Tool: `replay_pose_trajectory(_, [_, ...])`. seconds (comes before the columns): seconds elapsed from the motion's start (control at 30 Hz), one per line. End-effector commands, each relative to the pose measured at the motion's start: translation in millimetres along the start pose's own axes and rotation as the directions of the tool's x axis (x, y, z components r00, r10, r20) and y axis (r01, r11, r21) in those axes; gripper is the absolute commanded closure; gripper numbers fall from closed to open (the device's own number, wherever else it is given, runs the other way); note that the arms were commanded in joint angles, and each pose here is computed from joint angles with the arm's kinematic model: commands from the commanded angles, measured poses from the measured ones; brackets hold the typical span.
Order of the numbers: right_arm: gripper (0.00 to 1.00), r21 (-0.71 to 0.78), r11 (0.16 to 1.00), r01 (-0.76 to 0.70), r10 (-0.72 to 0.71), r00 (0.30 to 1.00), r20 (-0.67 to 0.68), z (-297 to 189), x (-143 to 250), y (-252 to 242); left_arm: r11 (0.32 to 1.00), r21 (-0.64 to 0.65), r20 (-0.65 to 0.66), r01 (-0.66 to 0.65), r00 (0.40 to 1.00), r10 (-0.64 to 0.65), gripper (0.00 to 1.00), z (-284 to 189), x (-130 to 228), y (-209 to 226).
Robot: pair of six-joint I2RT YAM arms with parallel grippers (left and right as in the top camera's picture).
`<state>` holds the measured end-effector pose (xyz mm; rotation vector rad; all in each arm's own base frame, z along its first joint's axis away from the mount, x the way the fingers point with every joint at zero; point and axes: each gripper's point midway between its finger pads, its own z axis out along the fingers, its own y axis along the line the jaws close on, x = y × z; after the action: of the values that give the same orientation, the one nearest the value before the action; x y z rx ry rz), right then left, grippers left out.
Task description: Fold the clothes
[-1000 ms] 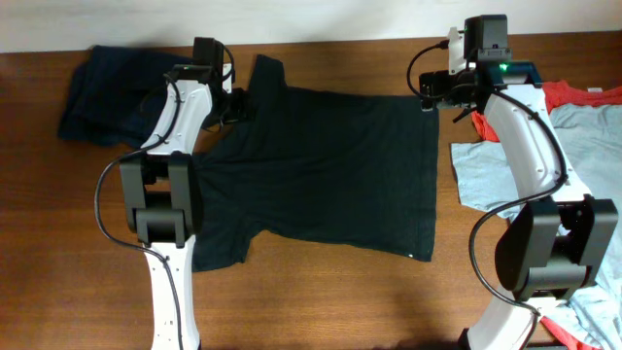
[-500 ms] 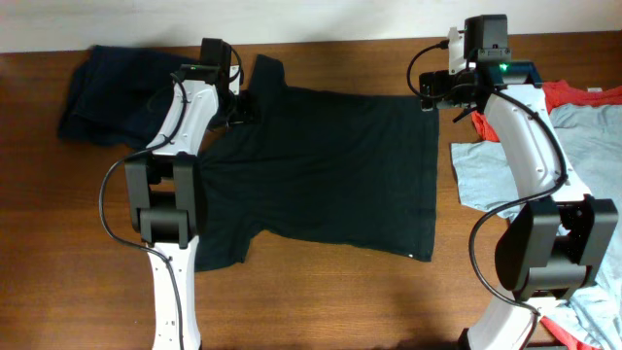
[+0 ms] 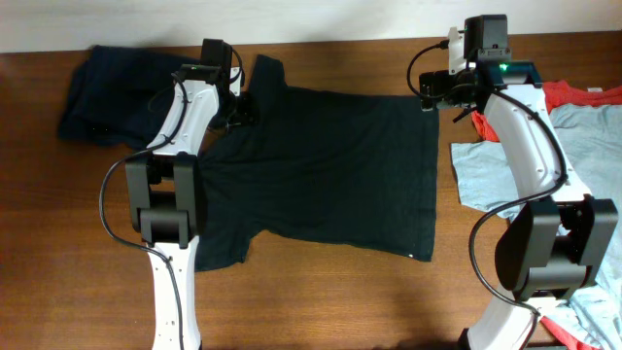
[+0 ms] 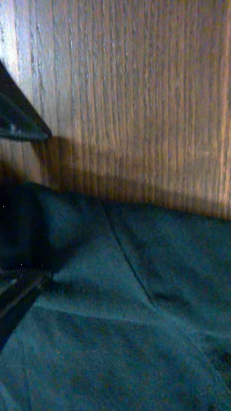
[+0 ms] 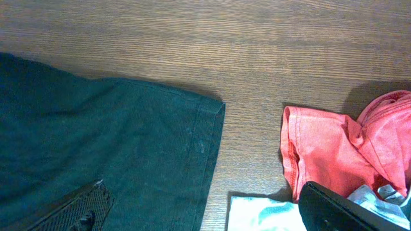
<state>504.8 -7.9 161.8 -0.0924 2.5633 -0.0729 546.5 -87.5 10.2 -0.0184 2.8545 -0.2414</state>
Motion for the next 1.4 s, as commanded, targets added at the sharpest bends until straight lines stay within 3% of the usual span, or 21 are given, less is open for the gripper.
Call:
replay_pose_trajectory(0.0, [0.02,-0.001,1.000,0.002,-0.002,1.000,-0.001,1,0,2,1.000,-0.003,-0.015,-0.011,1.000,0.011,0.47,7,4,1])
replay_pose_trajectory(0.23, [0.02,-0.001,1.000,0.002,-0.002,1.000,-0.001,1,0,2,1.000,-0.020,0.007,-0.014,1.000,0.015,0.53,7,-1,3])
replay_pose_trajectory(0.4, [0.02,-0.001,1.000,0.002,-0.002,1.000,-0.001,1,0,2,1.000,-0.019,0.015,-0.014,1.000,0.015,0.72,7,-4,3])
replay_pose_trajectory(0.5, [0.01,-0.001,1.000,0.002,-0.002,1.000,-0.001,1,0,2,1.000,-0.018,0.029,-0.016,0.999,0.016,0.76,7,-7,2])
replay_pose_trajectory(0.63, [0.01,-0.001,1.000,0.002,-0.002,1.000,-0.001,1,0,2,1.000,-0.016,0.044,-0.017,0.999,0.018,0.99,7,-11,2])
replay_pose_trajectory(0.93, [0.01,-0.001,1.000,0.002,-0.002,1.000,-0.001,1,0,2,0.973,-0.228,0.107,-0.016,0.993,0.042,0.99,-18,-29,26])
replay_pose_trajectory(1.37, [0.01,-0.001,1.000,0.002,-0.002,1.000,-0.001,1,0,2,0.926,-0.357,0.137,-0.122,0.974,0.181,0.99,-37,-35,-10])
